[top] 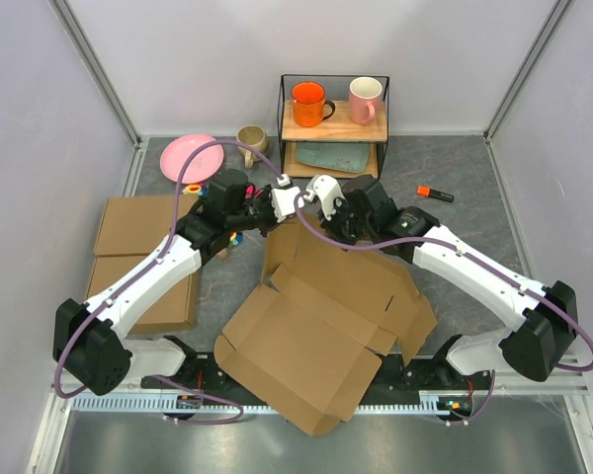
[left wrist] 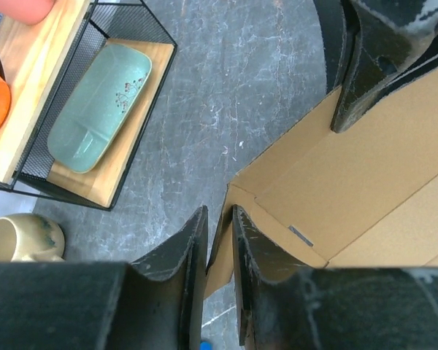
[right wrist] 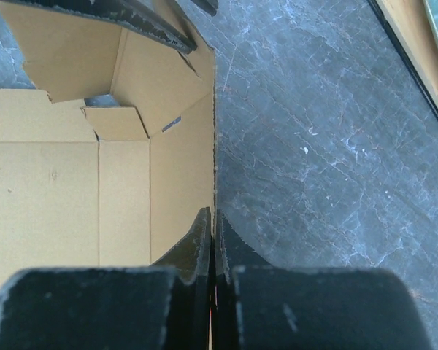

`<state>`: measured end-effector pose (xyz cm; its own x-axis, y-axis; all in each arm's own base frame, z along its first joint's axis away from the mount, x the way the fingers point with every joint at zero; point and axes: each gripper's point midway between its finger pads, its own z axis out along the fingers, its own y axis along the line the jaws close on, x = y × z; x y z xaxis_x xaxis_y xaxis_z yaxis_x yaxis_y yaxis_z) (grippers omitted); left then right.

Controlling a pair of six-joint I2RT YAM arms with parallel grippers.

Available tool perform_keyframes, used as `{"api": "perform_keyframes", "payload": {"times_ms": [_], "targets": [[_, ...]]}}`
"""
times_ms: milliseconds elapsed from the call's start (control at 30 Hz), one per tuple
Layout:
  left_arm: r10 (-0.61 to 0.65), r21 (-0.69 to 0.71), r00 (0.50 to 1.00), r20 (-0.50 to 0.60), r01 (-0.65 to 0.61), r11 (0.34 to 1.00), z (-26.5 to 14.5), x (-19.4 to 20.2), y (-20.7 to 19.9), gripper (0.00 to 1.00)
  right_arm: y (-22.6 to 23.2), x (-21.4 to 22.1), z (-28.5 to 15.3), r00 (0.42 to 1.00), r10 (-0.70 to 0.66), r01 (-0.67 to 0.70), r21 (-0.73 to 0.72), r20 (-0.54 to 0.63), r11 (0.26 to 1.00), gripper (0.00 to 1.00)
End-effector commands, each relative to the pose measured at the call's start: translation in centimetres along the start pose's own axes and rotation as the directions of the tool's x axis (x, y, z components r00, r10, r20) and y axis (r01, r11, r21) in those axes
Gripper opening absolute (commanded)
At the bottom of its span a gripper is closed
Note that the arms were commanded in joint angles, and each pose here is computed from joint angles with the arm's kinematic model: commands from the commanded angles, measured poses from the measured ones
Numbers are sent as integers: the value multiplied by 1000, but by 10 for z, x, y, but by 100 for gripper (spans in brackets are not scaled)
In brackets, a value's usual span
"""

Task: Fold the paper box

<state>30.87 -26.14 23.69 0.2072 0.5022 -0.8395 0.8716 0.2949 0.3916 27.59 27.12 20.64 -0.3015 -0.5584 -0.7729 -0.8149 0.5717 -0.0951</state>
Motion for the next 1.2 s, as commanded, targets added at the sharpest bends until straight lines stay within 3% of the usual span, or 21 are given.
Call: {"api": "perform_keyframes", "payload": {"times_ms": [0,200,500,667,1167], "targets": [[-102,-66,995,14,103,993,-6,-12,5,27,3,-20,-10,998,10,-10,-1,66,1000,0],[-181,-101,983,4,181,978,0,-13,14,36,6,-28,-12,996,16,-15,-8,88,1000,0],[-146,-92,989,-13,145,985,10,-31,34,42,10,-28,-13,996,9,-7,-24,85,1000,0],[-165,-69,982,-88,160,985,19,-16,33,48,8,-24,-12,998,-4,5,-9,67,1000,0],[-156,-81,985,-71,151,985,13,-22,35,62,5,-29,-19,989,103,-91,-111,110,990,0]]}}
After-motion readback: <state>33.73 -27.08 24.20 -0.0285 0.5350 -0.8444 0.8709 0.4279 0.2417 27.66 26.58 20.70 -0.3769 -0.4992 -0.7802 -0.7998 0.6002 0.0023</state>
